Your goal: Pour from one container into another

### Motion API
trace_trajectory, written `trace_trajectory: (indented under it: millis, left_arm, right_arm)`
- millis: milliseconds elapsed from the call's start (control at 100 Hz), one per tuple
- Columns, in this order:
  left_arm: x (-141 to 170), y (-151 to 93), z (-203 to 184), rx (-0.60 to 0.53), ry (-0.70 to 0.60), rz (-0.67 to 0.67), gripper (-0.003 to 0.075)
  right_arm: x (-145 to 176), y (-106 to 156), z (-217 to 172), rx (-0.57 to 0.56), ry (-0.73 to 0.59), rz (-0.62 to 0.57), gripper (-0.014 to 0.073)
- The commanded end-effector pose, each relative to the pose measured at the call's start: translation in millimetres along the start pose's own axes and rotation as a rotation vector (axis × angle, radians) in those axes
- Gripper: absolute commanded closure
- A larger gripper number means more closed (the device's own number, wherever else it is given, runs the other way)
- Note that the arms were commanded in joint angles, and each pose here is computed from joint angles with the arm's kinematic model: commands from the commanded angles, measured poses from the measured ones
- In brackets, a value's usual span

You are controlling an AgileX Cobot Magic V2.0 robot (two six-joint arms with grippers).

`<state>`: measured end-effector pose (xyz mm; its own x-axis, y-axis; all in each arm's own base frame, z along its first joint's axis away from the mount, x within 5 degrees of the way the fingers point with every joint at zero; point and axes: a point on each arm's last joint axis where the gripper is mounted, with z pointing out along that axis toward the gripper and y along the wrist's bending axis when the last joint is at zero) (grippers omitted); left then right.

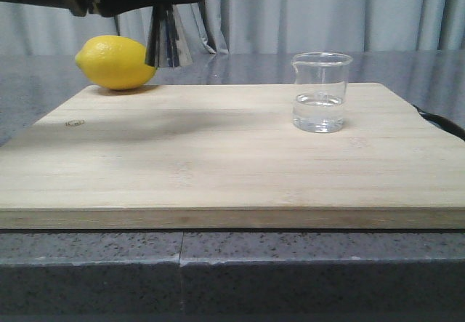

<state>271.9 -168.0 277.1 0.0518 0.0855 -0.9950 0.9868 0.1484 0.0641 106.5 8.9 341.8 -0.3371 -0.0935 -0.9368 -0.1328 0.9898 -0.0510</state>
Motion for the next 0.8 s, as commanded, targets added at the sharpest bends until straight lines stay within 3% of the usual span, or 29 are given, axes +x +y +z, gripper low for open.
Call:
trace_trajectory:
  millis: [0, 360, 790]
  left_arm:
    - [-38, -10, 4, 0.056, -0.162, 0.042, 0.0523]
    - [-49, -13, 21, 0.042, -0.136, 0.081, 0.0523]
    - [-48, -12, 21, 0.033, -0.130, 0.081, 0.0523]
  right_arm:
    - [-16, 1, 2, -0.026, -0.081, -0.013, -0.0011]
    - [-19, 18, 31, -0.279, -0.057, -0.044, -0.0011]
    - [-35, 20, 46, -0.358, 0.011, -0.036, -0.0010]
